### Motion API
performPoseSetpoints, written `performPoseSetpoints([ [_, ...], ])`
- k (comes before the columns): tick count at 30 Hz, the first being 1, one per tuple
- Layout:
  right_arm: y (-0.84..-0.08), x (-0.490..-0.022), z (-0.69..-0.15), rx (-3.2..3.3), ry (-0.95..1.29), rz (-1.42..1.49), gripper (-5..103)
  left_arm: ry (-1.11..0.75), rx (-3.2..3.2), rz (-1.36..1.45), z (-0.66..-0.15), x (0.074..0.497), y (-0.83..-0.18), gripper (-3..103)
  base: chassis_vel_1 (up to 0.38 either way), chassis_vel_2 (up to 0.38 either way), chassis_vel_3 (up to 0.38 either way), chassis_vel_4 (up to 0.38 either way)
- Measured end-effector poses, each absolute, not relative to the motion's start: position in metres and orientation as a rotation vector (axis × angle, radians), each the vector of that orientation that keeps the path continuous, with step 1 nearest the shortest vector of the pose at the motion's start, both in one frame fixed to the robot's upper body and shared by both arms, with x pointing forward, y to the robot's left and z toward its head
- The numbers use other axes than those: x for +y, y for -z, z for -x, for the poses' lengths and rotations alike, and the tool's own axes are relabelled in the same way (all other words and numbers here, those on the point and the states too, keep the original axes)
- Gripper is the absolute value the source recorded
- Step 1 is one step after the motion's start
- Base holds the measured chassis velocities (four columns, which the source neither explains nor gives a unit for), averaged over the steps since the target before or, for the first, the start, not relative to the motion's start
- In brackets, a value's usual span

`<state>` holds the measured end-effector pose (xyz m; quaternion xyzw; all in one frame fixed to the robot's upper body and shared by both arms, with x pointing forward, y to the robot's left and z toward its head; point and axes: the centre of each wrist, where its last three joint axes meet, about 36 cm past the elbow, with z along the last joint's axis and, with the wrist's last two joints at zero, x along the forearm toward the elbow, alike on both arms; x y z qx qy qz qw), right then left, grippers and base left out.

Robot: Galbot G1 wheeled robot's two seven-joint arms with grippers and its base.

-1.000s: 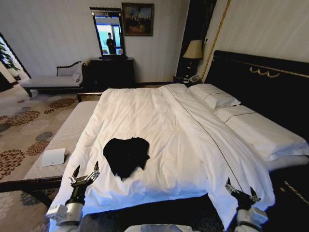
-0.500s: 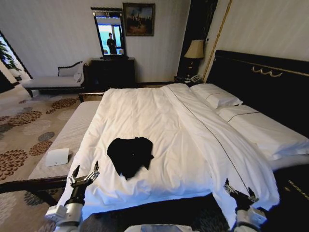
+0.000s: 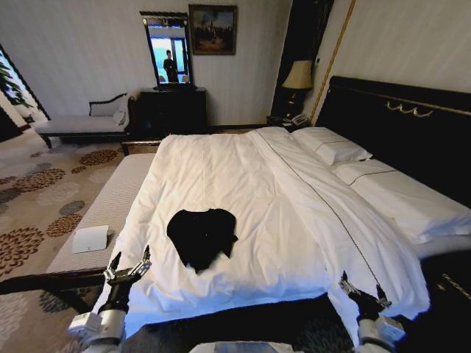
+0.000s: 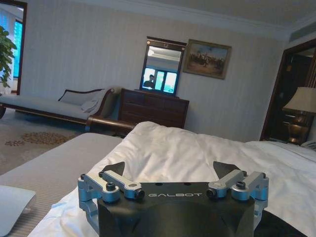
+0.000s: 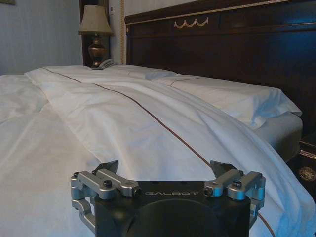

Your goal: Fold the clothes on the bed.

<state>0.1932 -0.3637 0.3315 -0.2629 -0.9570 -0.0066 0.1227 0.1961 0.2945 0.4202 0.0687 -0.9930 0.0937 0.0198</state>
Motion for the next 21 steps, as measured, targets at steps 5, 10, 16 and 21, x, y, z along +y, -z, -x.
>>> performPoseSetpoints([
  [5,-0.3320,-0.3634,-0.1937,-2.795,0.020,0.763,100,-0.292,-3.081,-0.213,-0.1965,0.2944,-0.4200,100,0.000,0.000,0.000,0.000],
  [10,-0.3321,-0.3639,-0.1934,-2.800,0.020,0.754,100,-0.292,-3.079,-0.217,-0.1965,0.2943,-0.4197,100,0.000,0.000,0.000,0.000],
  [16,-0.3305,-0.3636,-0.1926,-2.797,0.020,0.751,100,-0.291,-3.076,-0.219,-0.1964,0.2941,-0.4195,100,0.000,0.000,0.000,0.000],
  [21,-0.3301,-0.3629,-0.1924,-2.798,0.020,0.747,100,-0.291,-3.075,-0.220,-0.1963,0.2941,-0.4195,100,0.000,0.000,0.000,0.000],
])
